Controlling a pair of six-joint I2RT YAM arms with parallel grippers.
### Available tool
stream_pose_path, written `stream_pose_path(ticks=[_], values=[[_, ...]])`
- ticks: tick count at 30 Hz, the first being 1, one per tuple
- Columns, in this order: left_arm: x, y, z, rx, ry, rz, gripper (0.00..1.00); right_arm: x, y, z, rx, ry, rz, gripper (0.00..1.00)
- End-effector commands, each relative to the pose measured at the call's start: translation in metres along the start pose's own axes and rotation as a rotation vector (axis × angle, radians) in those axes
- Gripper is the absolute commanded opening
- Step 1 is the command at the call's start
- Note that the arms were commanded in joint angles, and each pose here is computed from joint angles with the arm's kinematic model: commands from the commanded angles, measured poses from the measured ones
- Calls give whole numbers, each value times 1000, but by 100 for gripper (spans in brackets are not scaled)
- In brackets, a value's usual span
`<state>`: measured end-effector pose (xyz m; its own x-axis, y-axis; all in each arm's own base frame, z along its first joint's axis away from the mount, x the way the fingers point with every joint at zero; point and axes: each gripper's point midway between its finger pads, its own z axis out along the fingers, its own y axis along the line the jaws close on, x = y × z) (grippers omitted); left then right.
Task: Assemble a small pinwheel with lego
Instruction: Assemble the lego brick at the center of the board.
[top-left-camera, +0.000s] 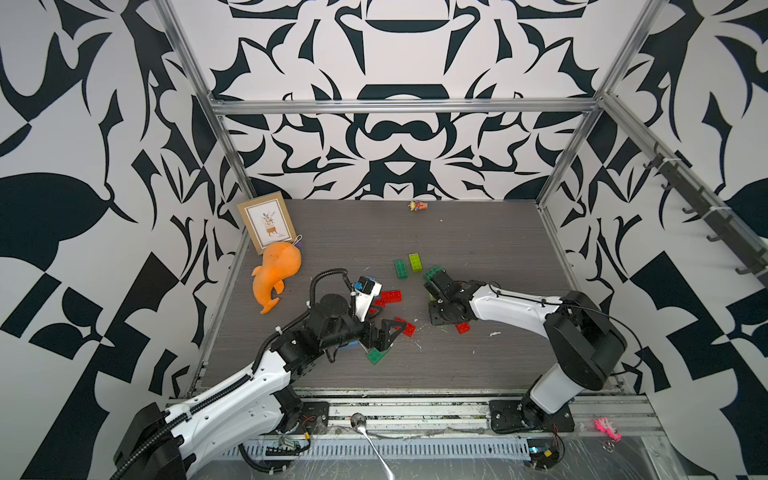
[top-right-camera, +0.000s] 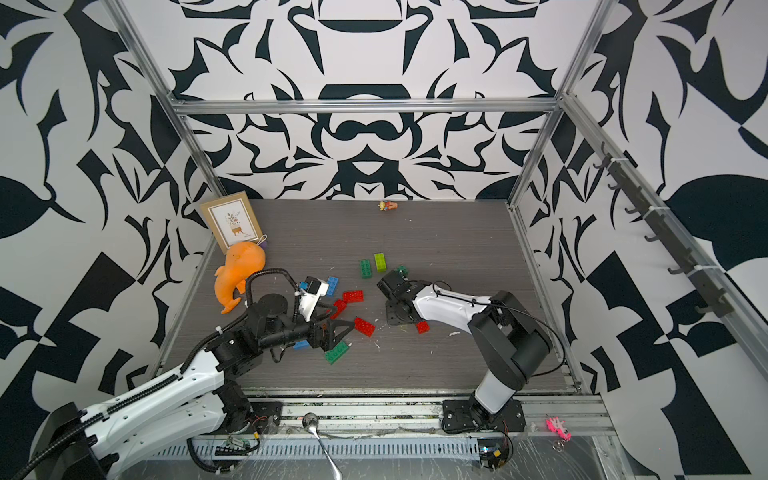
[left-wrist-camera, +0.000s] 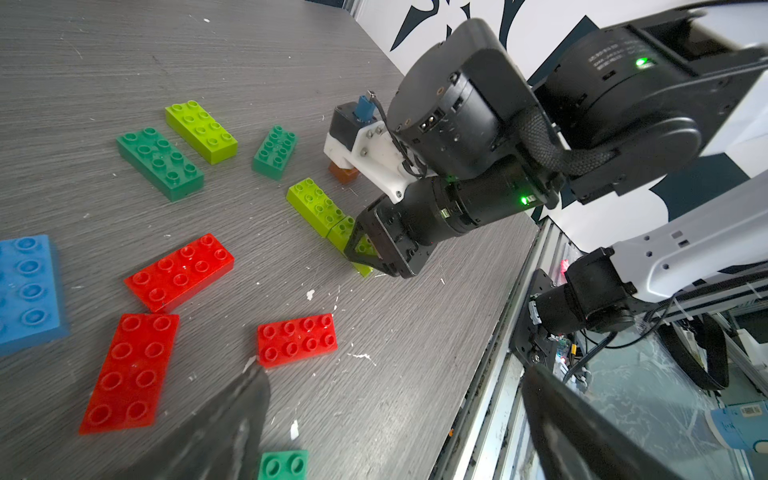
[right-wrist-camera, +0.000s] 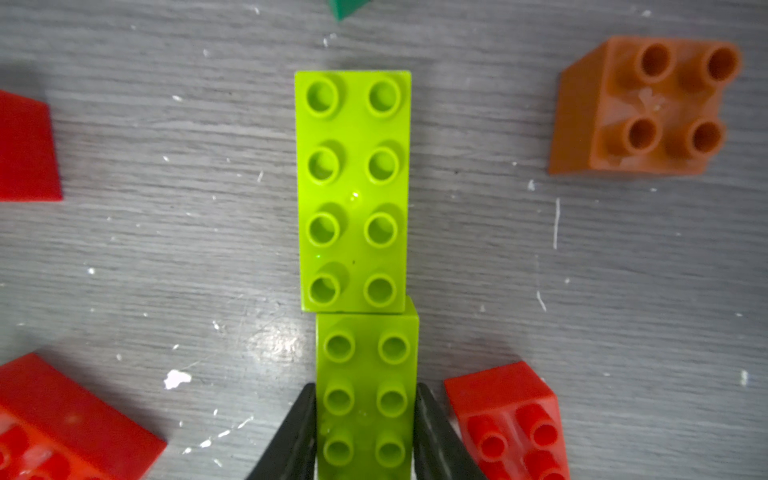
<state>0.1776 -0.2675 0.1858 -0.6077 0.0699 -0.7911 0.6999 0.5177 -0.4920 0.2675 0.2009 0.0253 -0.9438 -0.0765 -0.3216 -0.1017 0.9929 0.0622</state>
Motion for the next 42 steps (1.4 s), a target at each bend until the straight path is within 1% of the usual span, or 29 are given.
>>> stream_pose_path(ticks=[1,11,15,19,24,27,30,32,34,37,39,42], values=[[2,-2,0,15,-2,-4,99,-12,6,-5,-13,-24,3,38],[2,-2,-1,15,-1,-4,99,-13,7,-1,-7,-14,1,38],[2,-2,-1,15,-3,-4,99,-13,7,0,-6,-9,1,39],[2,-2,-1,15,-1,-4,99,-15,6,-2,-2,-17,4,43],[2,-2,-1,14,-3,-4,99,-19,10,-7,-17,-25,-4,55],[2,-2,-1,15,-4,-3,99,-24,17,-16,-54,-40,-17,66],[2,-2,-1,14,-4,-3,99,-31,21,-29,-90,-53,-32,74],[1,-2,-1,11,-7,-3,99,-36,20,-44,-101,-79,-50,80],[1,-1,-2,7,-11,-3,99,-40,15,-61,-107,-110,-59,81],[1,-2,0,17,-4,-19,99,-43,-5,-84,-118,-157,-28,81],[0,-6,2,39,-2,-40,99,-38,-24,-91,-122,-169,13,81],[2,-24,10,107,-3,-54,99,-22,-46,-89,-132,-156,75,78]])
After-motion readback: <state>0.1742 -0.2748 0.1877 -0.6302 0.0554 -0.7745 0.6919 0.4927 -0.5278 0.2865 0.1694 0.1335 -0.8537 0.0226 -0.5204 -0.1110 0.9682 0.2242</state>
